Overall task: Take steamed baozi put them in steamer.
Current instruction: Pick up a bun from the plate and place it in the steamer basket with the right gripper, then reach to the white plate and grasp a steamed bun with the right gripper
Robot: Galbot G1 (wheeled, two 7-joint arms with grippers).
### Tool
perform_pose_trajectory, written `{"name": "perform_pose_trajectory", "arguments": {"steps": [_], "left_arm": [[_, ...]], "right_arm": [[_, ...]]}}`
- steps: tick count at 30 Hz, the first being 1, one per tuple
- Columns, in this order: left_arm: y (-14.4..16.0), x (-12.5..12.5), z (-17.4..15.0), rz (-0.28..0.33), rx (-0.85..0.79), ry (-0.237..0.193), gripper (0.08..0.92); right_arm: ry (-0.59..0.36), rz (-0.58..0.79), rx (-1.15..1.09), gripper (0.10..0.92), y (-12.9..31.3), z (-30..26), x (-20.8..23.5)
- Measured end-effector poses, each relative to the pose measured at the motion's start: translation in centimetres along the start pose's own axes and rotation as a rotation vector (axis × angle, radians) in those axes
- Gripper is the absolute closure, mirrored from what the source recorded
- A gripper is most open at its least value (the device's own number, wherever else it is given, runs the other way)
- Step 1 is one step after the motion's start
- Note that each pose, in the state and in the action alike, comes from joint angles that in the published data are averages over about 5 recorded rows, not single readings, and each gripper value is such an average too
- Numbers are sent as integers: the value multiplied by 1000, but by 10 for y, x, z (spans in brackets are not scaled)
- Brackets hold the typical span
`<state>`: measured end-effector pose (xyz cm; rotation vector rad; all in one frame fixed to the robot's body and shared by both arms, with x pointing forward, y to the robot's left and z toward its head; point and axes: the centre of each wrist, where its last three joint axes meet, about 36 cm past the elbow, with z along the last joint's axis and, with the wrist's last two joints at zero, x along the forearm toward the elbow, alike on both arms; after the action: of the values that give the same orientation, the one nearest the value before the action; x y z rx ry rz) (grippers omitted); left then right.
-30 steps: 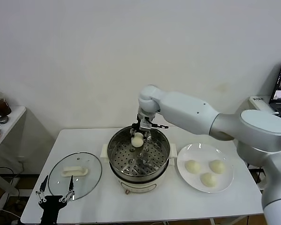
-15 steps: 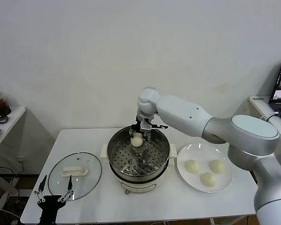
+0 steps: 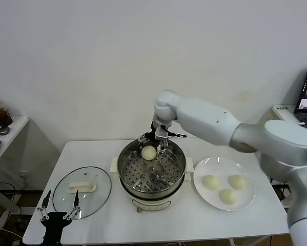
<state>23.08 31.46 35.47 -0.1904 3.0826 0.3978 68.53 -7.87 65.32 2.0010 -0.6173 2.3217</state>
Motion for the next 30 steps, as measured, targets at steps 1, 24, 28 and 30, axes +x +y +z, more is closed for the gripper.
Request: {"name": "perform_pose_trajectory", "arguments": {"steps": [1,24,28,30], "left_arm": [[0,-1,-1,1,0,-2,177],[3,-8,-4,16,-2,-25,177],[5,-7,-4,11,-7,-22,177],[7,-6,-4,8,-10,-22,177]], "right_arm": [[10,-3,-46,200,8,1,8],[93,-150,-988,200,247,-8,3],[90,-156,-1030,200,266,-9,-17],[89,-159,-1044,200,272,-10,-28]]}}
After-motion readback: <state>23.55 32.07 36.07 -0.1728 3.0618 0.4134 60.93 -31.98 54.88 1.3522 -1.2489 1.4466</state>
